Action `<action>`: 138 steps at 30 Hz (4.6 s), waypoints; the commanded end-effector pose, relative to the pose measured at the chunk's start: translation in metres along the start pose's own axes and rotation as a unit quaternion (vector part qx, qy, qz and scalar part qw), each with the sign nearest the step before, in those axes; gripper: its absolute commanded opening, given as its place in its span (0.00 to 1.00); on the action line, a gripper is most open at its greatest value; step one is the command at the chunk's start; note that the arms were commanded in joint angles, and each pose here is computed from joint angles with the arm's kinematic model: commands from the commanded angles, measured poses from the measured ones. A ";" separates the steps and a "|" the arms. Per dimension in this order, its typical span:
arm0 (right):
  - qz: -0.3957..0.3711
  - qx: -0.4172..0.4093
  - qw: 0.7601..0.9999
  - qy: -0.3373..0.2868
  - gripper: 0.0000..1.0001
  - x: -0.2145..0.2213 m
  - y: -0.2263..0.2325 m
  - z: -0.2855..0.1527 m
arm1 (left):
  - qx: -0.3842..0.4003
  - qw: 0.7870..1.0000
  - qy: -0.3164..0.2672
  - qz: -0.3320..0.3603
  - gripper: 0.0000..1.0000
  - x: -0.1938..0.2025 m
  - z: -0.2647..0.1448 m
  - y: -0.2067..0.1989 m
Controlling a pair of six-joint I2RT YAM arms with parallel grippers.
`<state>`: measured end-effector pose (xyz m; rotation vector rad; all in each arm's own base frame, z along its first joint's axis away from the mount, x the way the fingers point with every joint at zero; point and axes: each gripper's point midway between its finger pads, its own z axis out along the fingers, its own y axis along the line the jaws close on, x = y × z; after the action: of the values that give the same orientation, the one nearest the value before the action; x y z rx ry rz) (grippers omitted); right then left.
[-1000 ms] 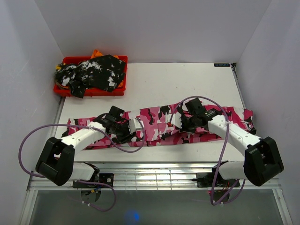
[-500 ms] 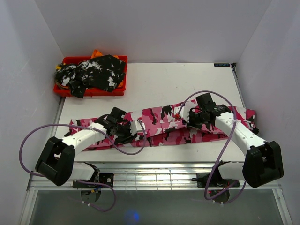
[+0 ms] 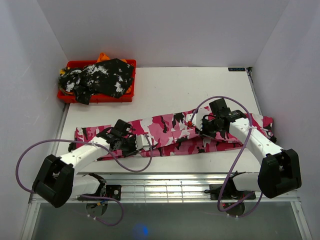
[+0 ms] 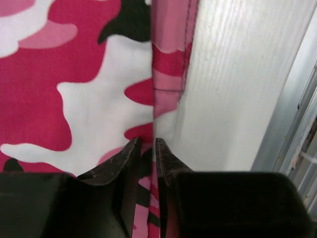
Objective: Fold and stack the trousers
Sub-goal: Fold the trousers
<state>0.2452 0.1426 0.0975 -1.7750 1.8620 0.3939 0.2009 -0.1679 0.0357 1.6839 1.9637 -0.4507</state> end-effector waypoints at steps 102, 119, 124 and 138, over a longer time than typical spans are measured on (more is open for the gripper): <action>0.012 -0.153 0.986 0.059 0.91 -0.043 0.009 0.027 | -0.135 0.816 0.131 -0.546 0.34 0.187 -0.097 0.068; 0.289 -0.005 0.954 0.085 0.87 0.082 -0.070 -0.093 | -0.222 0.759 0.233 -0.566 0.23 0.333 -0.158 0.127; 0.265 -0.001 0.960 0.092 0.80 0.090 -0.062 -0.099 | -0.232 0.829 0.130 -0.492 0.33 0.284 -0.183 0.185; 0.361 0.038 0.930 0.063 0.73 0.081 -0.100 -0.081 | -0.115 0.947 -0.016 -0.299 0.48 0.025 -0.103 0.163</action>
<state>0.3011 0.0211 0.0990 -1.2383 2.5851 0.4772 0.3585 -0.0047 0.1124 0.8774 2.4318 -0.2625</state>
